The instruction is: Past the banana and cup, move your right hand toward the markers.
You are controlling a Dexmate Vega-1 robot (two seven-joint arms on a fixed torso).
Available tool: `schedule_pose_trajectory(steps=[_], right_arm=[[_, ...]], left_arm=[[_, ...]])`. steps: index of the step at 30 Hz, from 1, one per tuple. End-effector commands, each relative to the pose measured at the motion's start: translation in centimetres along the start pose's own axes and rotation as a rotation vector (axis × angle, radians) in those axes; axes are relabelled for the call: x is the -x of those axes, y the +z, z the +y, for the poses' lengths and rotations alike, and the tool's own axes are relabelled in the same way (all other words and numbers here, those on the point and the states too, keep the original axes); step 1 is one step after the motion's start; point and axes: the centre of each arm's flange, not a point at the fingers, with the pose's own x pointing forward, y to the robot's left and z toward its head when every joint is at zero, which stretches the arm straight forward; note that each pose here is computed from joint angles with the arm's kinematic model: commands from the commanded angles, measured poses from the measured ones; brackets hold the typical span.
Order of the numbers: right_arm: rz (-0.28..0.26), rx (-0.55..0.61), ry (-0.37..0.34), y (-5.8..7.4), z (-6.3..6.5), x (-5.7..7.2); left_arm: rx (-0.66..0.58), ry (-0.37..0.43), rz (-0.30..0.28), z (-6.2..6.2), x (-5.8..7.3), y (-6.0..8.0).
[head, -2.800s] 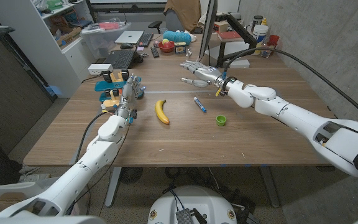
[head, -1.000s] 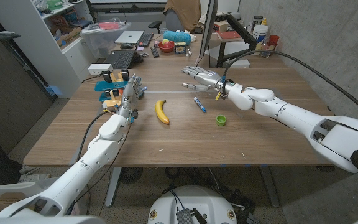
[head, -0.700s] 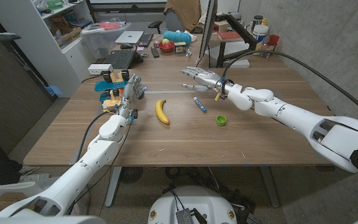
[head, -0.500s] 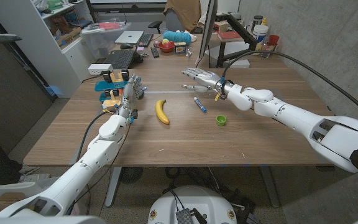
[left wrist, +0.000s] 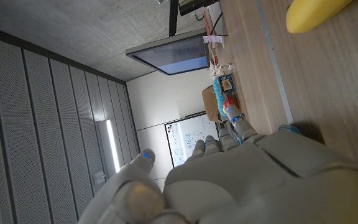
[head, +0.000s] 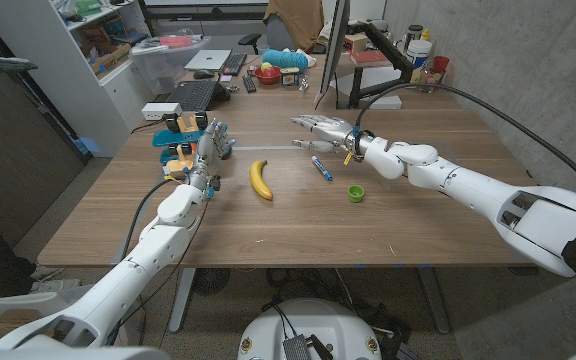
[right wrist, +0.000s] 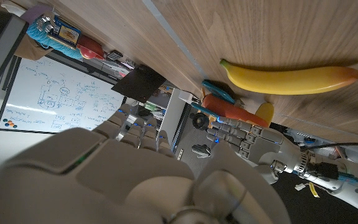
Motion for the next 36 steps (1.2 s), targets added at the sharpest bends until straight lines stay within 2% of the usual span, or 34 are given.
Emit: schedule_pose_trajectory(steps=[1,36], right_arm=[[-0.005,0.014,0.015,0.3,0.34,-0.4],[-0.01,0.063,0.07,0.99,1.26,-1.38]], left_arm=[[0.001,-0.004,-0.002,0.36,-0.17,0.03],[0.006,-0.011,-0.003,0.78,0.37,-0.02]])
